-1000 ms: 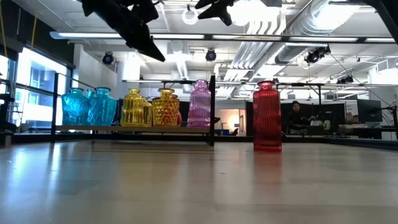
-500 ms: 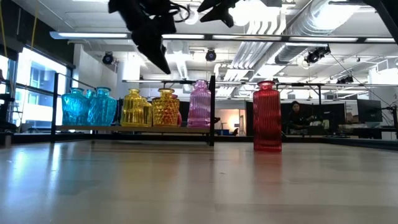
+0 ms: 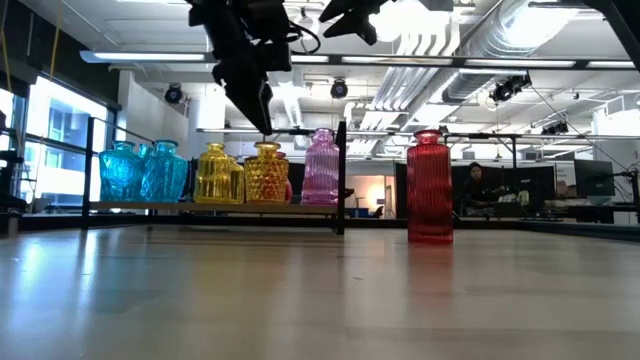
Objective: Sort vases onto shelf
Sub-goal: Put the yellow vase on the shelf aligned with the other yellow vase, then put the top red vase on the shelf aligned with the other red vase
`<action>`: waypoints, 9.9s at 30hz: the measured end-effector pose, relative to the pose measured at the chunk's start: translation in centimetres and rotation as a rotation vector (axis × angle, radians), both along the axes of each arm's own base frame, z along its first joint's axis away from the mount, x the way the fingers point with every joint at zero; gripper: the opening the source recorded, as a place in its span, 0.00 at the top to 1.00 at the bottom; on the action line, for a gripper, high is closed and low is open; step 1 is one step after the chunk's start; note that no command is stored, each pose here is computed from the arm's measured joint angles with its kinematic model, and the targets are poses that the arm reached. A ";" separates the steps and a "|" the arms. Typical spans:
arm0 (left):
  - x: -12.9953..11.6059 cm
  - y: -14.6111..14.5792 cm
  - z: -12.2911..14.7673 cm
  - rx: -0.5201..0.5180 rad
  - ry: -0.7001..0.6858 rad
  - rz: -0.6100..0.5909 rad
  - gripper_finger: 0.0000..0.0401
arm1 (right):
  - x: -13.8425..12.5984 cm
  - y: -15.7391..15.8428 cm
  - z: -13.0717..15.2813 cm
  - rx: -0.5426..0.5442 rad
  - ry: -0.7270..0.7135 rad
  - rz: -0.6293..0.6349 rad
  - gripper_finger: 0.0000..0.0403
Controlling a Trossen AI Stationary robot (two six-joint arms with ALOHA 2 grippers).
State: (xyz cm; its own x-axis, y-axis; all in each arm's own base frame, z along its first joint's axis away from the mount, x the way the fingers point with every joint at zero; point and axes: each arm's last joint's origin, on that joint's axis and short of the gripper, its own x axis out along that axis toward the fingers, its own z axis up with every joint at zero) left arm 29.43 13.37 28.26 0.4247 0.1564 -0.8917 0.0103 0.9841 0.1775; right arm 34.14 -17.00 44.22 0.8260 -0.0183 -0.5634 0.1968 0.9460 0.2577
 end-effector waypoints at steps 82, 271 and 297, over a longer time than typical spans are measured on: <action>-2.5 1.5 -2.7 -0.233 0.280 0.231 0.84 | 0.1 0.4 -0.1 0.014 0.006 0.015 0.64; -23.4 -11.8 17.0 -0.160 -0.727 0.400 0.58 | -5.1 12.5 -17.3 0.413 0.619 -0.174 0.64; -23.4 -11.8 17.0 -0.153 -0.726 0.393 0.58 | -5.2 11.5 -17.4 0.437 0.614 -0.220 0.64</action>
